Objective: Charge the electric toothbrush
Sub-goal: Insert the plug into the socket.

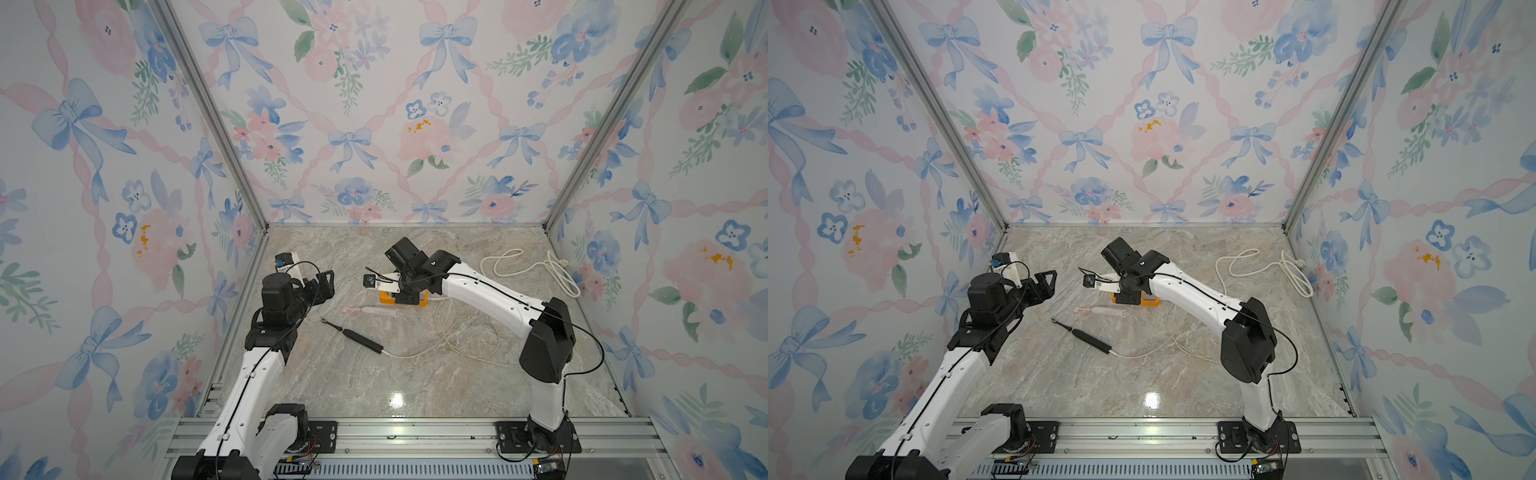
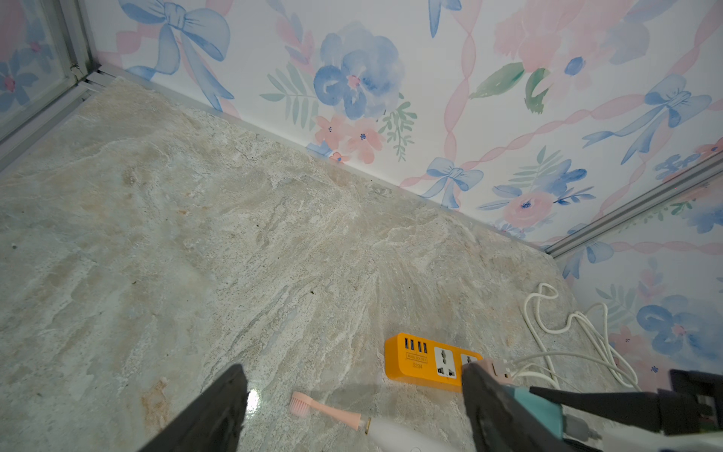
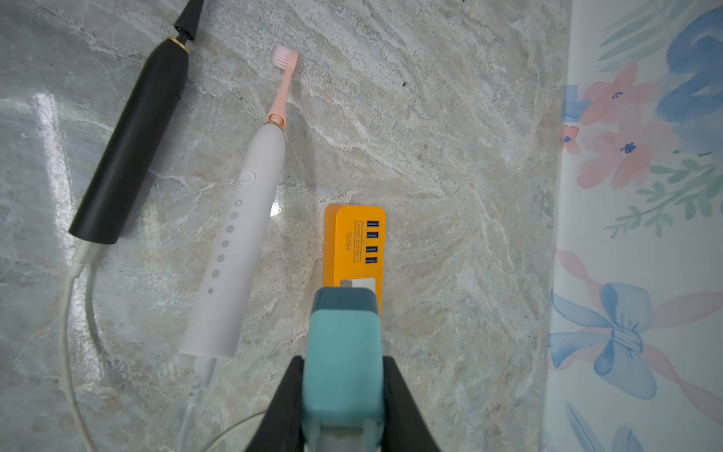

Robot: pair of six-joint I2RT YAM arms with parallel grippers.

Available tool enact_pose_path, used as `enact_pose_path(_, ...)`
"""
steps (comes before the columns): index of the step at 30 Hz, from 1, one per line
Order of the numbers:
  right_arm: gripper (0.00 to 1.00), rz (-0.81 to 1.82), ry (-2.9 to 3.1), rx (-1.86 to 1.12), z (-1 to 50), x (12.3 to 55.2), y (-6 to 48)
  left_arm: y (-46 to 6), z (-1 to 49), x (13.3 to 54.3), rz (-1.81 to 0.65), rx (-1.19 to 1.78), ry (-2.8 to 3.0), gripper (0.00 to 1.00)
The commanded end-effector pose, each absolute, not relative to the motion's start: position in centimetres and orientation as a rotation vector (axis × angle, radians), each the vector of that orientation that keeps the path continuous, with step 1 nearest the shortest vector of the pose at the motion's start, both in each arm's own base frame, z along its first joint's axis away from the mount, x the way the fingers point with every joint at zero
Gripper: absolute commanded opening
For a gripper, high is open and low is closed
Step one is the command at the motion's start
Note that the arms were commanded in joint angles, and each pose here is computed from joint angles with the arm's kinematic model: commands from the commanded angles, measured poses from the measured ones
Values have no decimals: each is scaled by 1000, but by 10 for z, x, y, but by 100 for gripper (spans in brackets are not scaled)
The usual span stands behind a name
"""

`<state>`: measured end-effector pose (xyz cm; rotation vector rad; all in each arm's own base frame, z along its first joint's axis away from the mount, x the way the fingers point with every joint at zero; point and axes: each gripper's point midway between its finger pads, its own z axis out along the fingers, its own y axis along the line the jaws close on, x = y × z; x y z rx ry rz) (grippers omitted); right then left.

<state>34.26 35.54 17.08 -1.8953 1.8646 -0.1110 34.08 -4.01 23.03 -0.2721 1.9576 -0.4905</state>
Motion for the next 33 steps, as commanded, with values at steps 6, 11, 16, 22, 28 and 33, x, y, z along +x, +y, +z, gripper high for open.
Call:
enact_pose_path(6,6,-260,2184,-2133,131,335,307,-41,225,341,-495,-255,1961,88)
enact_pose_path(11,6,-278,2177,-2190,122,348,310,-40,225,341,-492,-256,1960,88)
enact_pose_path(16,6,-258,2174,-2241,107,355,311,-40,225,340,-494,-256,1960,88)
enact_pose_path(22,7,-241,2146,-2240,103,366,315,-41,224,341,-498,-257,1965,88)
enact_pose_path(28,8,-230,2130,-2238,93,376,319,-41,224,341,-501,-257,1966,88)
enact_pose_path(33,7,-225,2102,-2240,94,380,322,-40,223,341,-500,-261,1968,88)
